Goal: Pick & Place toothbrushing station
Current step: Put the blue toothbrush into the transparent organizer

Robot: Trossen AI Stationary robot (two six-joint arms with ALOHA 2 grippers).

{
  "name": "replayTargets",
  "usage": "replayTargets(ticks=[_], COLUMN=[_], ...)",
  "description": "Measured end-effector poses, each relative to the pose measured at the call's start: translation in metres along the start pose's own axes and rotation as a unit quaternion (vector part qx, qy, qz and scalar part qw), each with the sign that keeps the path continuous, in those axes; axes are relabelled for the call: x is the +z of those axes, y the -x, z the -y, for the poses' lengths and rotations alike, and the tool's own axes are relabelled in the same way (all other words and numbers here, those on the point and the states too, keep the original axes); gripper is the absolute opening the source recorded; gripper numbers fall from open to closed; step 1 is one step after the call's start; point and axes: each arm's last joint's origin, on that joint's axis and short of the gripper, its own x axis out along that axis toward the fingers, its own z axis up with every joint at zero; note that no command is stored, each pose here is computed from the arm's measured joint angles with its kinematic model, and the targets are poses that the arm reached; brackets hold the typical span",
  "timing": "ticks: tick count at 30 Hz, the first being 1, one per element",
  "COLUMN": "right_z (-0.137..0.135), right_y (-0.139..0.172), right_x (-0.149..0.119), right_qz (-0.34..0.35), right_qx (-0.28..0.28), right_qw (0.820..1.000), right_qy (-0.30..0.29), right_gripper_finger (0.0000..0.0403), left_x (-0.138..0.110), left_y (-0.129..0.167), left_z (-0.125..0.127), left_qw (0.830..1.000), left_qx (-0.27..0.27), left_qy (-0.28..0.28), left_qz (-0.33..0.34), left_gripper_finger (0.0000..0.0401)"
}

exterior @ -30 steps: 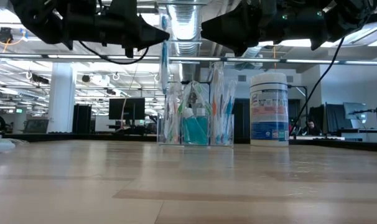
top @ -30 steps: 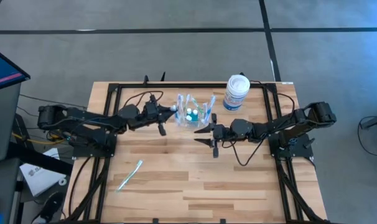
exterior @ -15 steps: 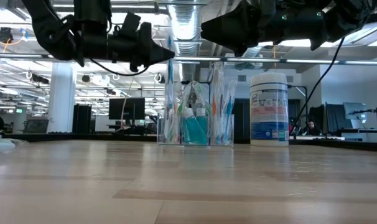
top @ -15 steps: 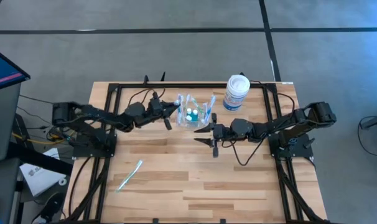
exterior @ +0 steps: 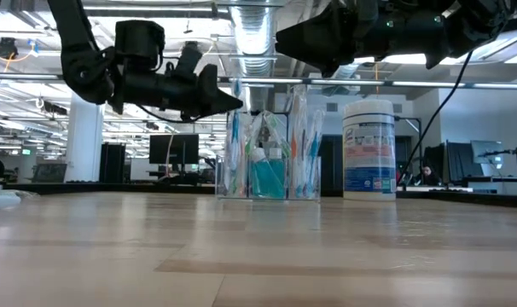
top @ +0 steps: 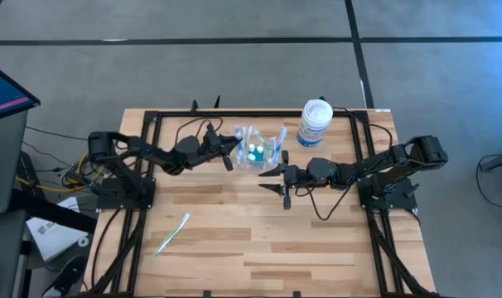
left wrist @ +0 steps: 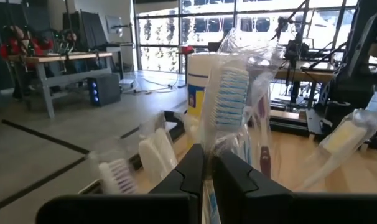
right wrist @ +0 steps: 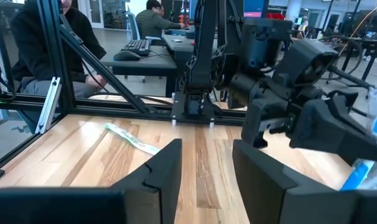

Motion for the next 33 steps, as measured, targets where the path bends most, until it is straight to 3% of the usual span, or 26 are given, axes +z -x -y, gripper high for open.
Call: replayTargets(ticks=[15,28,33], right_z=[0.000,0.000,0.000], right_y=[0.000,0.000,0.000], right_x=[-0.001,-0.001,-0.002], right_qz=[-0.003,-0.006,-0.010], right_qx=[0.000,0.000,0.001], right_qw=[1.000,1.000,1.000], right_qy=[0.000,0.000,0.001], right_gripper_finger=[0.0128,0.0128,0.0128], left_x=[-0.028,-0.031,-0.035], left_y=[-0.005,-0.006,-0.005], left_z=[0.002,0.002,0.002], left_qw=[0.998,0.998,0.998], left_qx=[-0.010,-0.010,-0.009], left_qy=[0.030,0.032,0.032], left_qz=[-0.045,-0.049,-0.061], left_gripper_finger=[0.0013,0.0016,0.0035])
